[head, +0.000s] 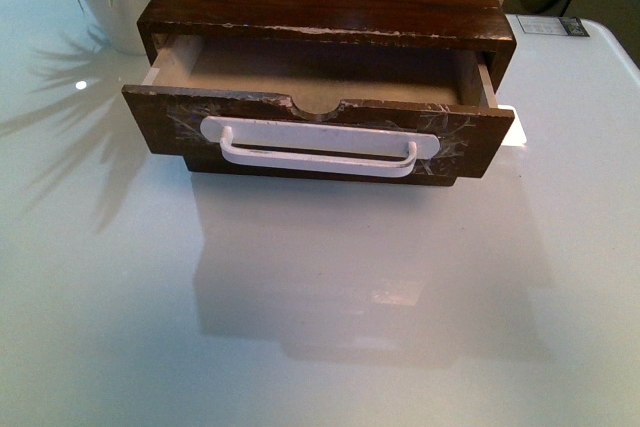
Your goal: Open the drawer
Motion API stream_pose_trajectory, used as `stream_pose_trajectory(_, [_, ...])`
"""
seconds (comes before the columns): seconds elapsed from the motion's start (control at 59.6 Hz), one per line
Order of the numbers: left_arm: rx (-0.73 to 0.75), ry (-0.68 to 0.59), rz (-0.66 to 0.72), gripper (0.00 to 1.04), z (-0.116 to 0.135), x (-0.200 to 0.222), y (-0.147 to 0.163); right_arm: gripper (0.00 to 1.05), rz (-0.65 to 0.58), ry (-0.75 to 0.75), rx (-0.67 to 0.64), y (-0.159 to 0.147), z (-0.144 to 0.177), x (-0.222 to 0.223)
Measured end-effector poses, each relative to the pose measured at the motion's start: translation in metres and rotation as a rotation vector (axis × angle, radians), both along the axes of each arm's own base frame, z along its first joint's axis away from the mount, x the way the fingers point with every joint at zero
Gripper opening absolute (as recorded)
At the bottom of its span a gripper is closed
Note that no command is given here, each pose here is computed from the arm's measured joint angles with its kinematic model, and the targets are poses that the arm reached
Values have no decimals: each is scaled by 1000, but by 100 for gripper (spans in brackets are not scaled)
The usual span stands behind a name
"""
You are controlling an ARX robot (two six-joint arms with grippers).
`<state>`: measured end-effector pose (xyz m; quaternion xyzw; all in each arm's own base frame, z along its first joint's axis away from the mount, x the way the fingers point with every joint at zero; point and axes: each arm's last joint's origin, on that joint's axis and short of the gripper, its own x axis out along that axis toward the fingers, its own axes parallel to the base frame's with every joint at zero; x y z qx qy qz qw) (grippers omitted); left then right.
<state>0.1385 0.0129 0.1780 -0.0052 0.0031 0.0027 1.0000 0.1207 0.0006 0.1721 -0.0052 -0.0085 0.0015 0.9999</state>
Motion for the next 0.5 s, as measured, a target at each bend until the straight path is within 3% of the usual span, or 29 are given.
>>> stream_pose_trajectory(0.503, [3,-19,-3,2,-7,-21,-13,2,0,0,0,0,0,-13])
